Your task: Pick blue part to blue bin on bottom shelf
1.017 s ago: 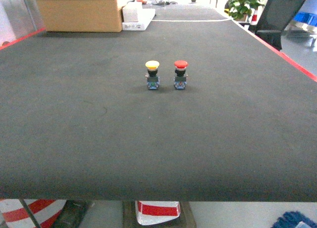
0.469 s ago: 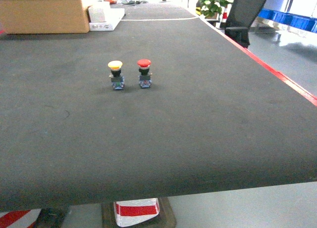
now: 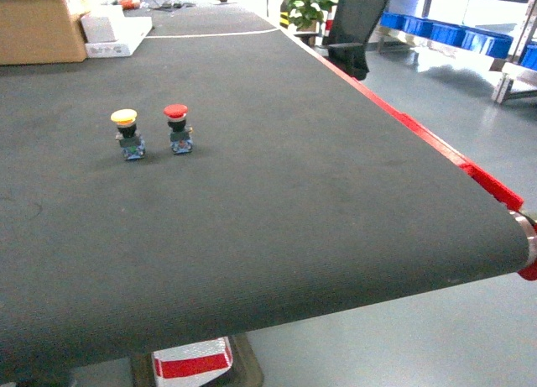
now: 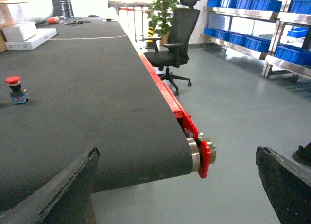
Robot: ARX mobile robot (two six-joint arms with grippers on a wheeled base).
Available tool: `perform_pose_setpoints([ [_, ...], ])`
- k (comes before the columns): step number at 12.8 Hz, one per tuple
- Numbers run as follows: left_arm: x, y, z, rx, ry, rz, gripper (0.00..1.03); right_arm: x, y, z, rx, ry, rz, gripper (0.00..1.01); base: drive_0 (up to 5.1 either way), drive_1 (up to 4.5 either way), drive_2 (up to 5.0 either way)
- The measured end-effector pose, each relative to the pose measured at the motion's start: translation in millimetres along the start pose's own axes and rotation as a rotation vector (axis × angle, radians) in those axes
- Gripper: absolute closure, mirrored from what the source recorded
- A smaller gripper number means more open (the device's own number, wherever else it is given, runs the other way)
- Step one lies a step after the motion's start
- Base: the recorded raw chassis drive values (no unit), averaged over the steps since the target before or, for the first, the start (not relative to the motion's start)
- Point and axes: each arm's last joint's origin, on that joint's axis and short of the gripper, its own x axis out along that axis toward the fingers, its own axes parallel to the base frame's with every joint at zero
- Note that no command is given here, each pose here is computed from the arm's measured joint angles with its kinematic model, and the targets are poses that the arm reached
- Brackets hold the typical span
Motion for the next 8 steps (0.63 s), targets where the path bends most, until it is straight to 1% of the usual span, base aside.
perform_pose_setpoints([
  [8, 0.1, -0.1, -0.1, 0.001, 0.001, 0.000, 0.59, 0.0, 0.0, 0.0, 0.000, 0.000, 0.000, 0.03, -1.6, -1.62, -1.6],
])
